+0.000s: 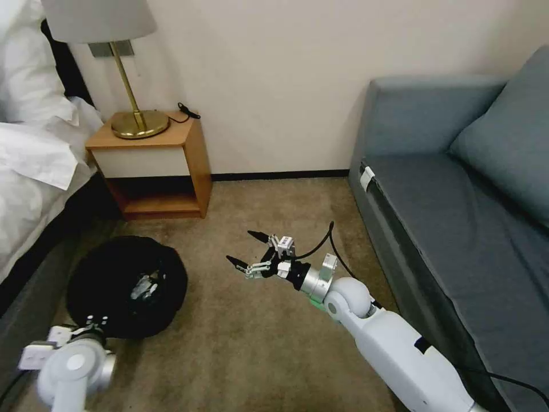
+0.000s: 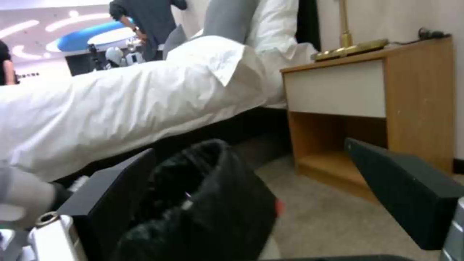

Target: Pick up the trash bin, then pick up the garbage on the floor and place it into the trash bin.

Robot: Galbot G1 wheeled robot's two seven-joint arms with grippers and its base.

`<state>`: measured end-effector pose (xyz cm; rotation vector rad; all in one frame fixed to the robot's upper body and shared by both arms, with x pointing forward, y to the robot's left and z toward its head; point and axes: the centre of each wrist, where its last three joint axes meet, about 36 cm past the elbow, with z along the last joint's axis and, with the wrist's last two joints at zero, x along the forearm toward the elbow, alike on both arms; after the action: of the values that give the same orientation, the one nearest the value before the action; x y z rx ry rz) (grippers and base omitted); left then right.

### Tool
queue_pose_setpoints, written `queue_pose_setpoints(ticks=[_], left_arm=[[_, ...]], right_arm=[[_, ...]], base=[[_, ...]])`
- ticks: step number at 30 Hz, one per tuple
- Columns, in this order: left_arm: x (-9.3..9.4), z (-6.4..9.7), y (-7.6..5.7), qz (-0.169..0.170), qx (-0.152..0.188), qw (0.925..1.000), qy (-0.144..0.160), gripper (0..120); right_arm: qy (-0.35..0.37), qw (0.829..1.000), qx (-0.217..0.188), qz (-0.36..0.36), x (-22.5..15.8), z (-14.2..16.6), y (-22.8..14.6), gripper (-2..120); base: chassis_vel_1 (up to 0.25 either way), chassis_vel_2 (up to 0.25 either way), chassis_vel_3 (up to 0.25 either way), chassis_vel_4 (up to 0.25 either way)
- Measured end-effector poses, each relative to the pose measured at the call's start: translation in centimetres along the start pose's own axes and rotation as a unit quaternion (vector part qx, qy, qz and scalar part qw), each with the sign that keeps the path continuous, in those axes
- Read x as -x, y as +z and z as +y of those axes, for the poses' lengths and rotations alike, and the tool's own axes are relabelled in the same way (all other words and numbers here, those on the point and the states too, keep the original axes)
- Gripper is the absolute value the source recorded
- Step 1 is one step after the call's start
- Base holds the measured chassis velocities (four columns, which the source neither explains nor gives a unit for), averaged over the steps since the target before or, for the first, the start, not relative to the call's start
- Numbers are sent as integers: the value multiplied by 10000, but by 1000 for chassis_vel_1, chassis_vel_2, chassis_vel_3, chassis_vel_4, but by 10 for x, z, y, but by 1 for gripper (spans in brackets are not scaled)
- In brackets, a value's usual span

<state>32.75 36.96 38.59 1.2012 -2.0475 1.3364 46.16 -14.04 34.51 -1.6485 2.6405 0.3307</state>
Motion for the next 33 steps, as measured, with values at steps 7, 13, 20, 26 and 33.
queue_pose_setpoints(ticks=[7,13,20,26,33], left_arm=[[15,-4,17,126,81,9998,-128,3],[17,-12,19,88,134,9998,-65,20],[9,-26,15,-47,281,9995,125,51],[-3,-36,9,-199,353,9986,331,68],[-21,-38,-5,-786,791,9918,617,97]], right_arm=[[-130,9996,34,229,-11,20,16,100],[-93,9997,49,215,-14,23,17,100],[-24,9997,97,232,-21,24,20,100],[-39,9994,150,304,-26,28,23,100],[246,9994,120,227,-24,32,21,100]], base=[[0,0,0,0],[0,0,0,0],[0,0,0,0],[0,0,0,0],[0,0,0,0]])
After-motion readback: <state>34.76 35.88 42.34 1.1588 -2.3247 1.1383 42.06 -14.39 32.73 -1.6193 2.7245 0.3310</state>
